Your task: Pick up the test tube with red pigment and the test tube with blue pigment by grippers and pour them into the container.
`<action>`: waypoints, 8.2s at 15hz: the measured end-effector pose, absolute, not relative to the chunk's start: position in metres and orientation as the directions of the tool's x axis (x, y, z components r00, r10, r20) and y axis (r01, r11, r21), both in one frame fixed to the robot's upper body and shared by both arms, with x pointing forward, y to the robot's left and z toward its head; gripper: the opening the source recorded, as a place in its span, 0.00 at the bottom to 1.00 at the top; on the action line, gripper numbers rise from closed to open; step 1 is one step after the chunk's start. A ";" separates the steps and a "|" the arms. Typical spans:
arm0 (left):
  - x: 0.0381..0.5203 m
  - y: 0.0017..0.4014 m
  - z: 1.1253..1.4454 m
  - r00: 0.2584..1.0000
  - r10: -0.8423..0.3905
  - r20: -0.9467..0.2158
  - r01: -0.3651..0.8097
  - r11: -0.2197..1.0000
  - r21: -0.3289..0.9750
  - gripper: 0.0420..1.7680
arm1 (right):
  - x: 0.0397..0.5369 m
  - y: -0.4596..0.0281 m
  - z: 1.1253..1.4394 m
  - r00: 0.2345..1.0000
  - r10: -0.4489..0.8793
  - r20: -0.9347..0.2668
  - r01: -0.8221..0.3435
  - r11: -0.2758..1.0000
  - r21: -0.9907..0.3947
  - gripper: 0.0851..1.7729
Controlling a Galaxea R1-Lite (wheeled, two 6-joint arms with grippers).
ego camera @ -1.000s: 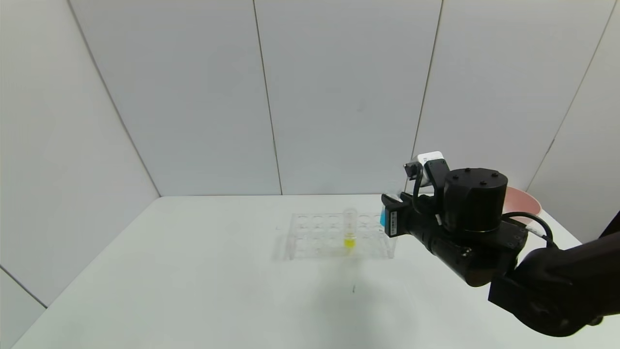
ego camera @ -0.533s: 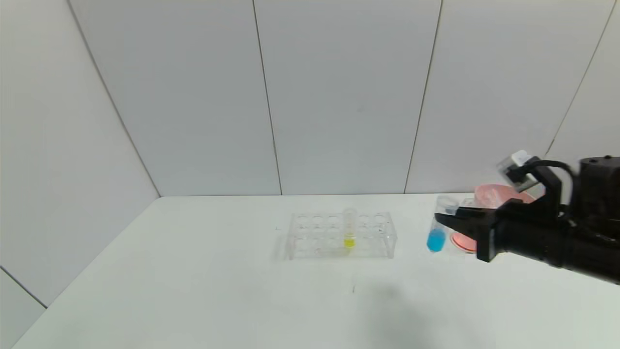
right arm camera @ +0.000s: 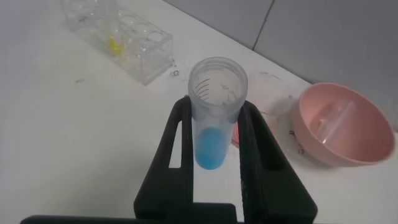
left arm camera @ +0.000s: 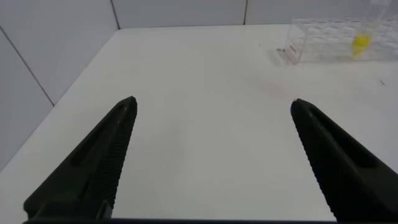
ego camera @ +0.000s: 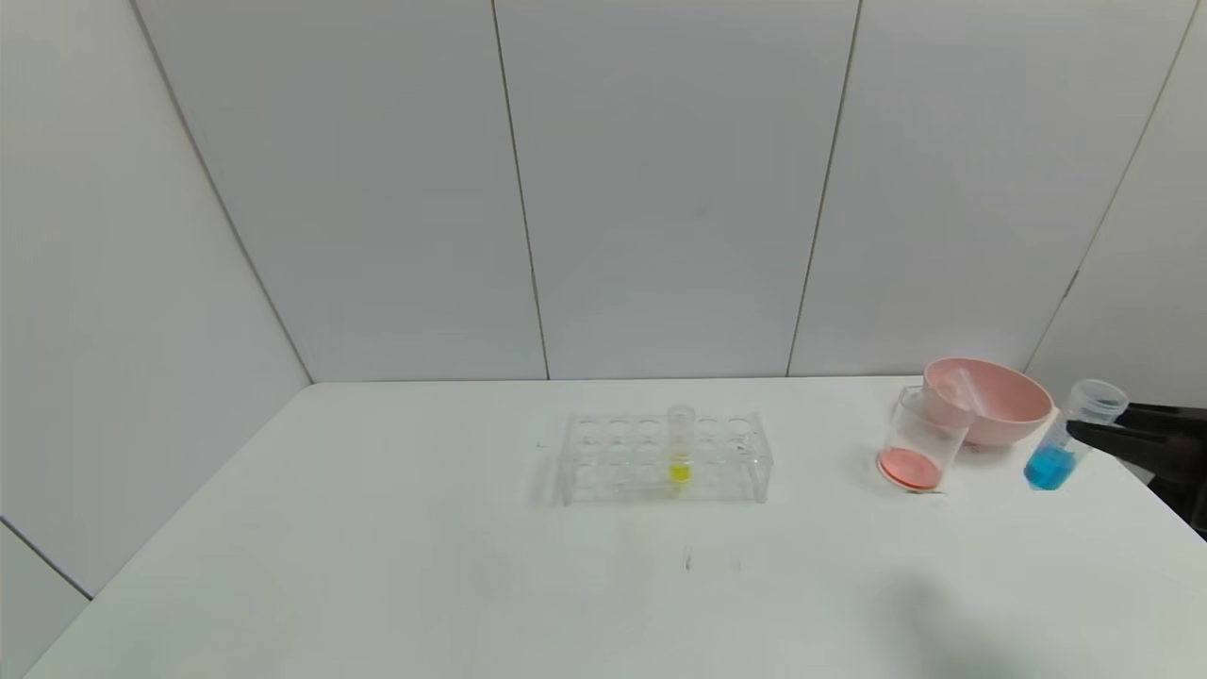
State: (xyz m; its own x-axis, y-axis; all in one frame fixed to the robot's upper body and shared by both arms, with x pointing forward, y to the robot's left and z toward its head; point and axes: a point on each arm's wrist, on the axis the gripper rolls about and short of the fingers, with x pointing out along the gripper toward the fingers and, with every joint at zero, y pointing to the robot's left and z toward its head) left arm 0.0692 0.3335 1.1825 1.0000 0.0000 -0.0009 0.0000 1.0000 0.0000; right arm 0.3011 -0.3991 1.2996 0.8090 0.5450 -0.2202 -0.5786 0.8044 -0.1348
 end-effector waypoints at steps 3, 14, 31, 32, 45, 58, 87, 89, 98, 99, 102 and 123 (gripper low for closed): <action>0.069 0.334 1.183 1.000 0.000 -0.001 0.000 1.000 0.000 1.00 | 0.315 -0.429 1.294 0.840 0.490 -0.234 -0.532 0.829 -0.172 0.24; 0.069 0.334 1.182 1.000 0.000 -0.001 0.000 1.000 0.000 1.00 | 0.391 -0.454 1.315 0.824 0.402 -0.399 -0.500 0.848 -0.177 0.24; 0.069 0.334 1.183 1.000 0.000 0.000 0.000 1.000 0.000 1.00 | 0.483 -0.430 1.335 0.644 0.166 -0.746 -0.681 0.568 -0.462 0.24; 0.069 0.334 1.182 1.000 0.000 -0.001 0.000 1.000 0.000 1.00 | 0.485 -0.426 1.335 0.642 0.138 -0.754 -0.687 0.541 -0.486 0.24; 0.069 0.334 1.183 1.000 0.000 -0.001 0.000 1.000 0.000 1.00 | 0.488 -0.389 1.342 0.633 -0.007 -0.774 -0.731 0.322 -0.601 0.24; 0.069 0.334 1.183 1.000 0.000 -0.001 0.000 1.000 0.000 1.00 | 0.476 -0.350 1.343 0.548 -0.074 -0.833 -0.819 0.152 -0.553 0.24; 0.069 0.334 1.183 1.000 0.000 -0.001 0.000 1.000 0.000 1.00 | 0.489 -0.300 1.329 0.539 -0.441 -0.718 -0.835 -0.170 -0.523 0.24; 0.069 0.334 1.183 1.000 0.000 -0.001 0.000 1.000 0.000 1.00 | 0.490 -0.295 1.329 0.540 -0.468 -0.700 -0.836 -0.203 -0.510 0.24; 0.069 0.334 1.182 1.000 0.000 -0.001 0.000 1.000 0.000 1.00 | 0.490 -0.283 1.327 0.549 -0.488 -0.678 -0.833 -0.259 -0.488 0.24; 0.069 0.334 1.183 1.000 0.000 -0.001 0.000 1.000 0.000 1.00 | 0.490 -0.283 1.327 0.548 -0.489 -0.679 -0.835 -0.260 -0.486 0.24; 0.069 0.334 1.182 1.000 0.000 -0.001 0.000 1.000 0.000 1.00 | 0.489 -0.284 1.329 0.551 -0.487 -0.678 -0.832 -0.259 -0.490 0.24; 0.069 0.334 1.183 1.000 0.000 -0.001 0.000 1.000 0.000 1.00 | 0.406 -0.353 1.350 0.499 0.561 -0.660 -0.781 0.622 -0.062 0.24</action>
